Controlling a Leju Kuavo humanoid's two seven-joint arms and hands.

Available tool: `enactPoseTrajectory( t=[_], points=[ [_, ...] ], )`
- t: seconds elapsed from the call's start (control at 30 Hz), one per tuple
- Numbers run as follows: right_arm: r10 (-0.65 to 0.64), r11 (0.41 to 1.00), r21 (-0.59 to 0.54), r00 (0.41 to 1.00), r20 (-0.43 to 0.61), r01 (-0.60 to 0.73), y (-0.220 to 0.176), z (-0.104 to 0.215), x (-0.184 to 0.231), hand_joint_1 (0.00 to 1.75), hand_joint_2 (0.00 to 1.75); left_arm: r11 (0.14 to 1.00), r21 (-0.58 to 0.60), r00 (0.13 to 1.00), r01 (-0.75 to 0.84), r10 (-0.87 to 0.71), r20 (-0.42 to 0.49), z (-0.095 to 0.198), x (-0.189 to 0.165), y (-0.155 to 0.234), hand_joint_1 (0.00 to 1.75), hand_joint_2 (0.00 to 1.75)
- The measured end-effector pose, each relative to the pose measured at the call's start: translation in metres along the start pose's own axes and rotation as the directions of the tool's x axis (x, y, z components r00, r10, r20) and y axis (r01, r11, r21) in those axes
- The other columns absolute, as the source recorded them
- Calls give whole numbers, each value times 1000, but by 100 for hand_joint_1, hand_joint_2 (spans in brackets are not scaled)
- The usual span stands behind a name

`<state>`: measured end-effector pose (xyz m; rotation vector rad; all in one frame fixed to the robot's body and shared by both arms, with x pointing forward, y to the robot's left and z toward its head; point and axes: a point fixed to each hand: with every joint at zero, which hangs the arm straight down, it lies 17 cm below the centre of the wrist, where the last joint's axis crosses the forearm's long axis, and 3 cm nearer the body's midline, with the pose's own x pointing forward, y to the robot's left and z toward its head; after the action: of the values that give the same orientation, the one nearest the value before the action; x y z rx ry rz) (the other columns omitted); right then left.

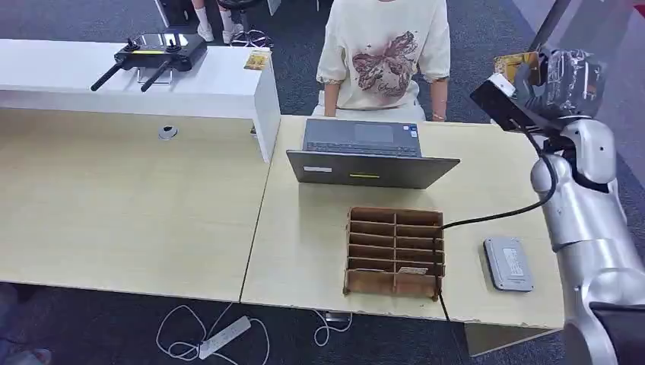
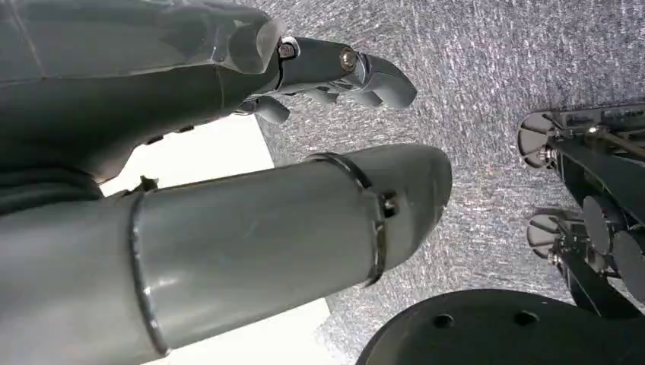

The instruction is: Pass the card to the sensor for recognition and then transmit it.

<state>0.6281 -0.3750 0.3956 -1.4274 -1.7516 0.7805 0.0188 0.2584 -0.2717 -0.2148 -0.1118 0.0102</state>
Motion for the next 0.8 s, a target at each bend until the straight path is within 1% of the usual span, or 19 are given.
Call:
enactPoseTrajectory(
  t=[0.2, 0.4, 0.6, 0.8],
  points=[
    [33, 999, -2, 998, 53, -33, 2, -9, 29, 175, 175, 1000, -7, 1000, 10, -10, -3, 0, -1, -1, 0, 0],
    [102, 995, 5, 988, 114, -104, 7, -16, 59, 175, 175, 1000, -11, 1000, 13, -13, -4, 1, -1, 0, 0, 0],
    [122, 991, 32, 978, 171, -129, 19, -21, 90, 175, 175, 1000, -11, 1000, 16, -17, -5, 2, -1, 2, 0, 0],
    [133, 988, 55, 971, 198, -146, 27, -24, 104, 175, 175, 1000, -10, 1000, 16, -16, -6, 2, -1, 4, 0, 0]
  ],
)
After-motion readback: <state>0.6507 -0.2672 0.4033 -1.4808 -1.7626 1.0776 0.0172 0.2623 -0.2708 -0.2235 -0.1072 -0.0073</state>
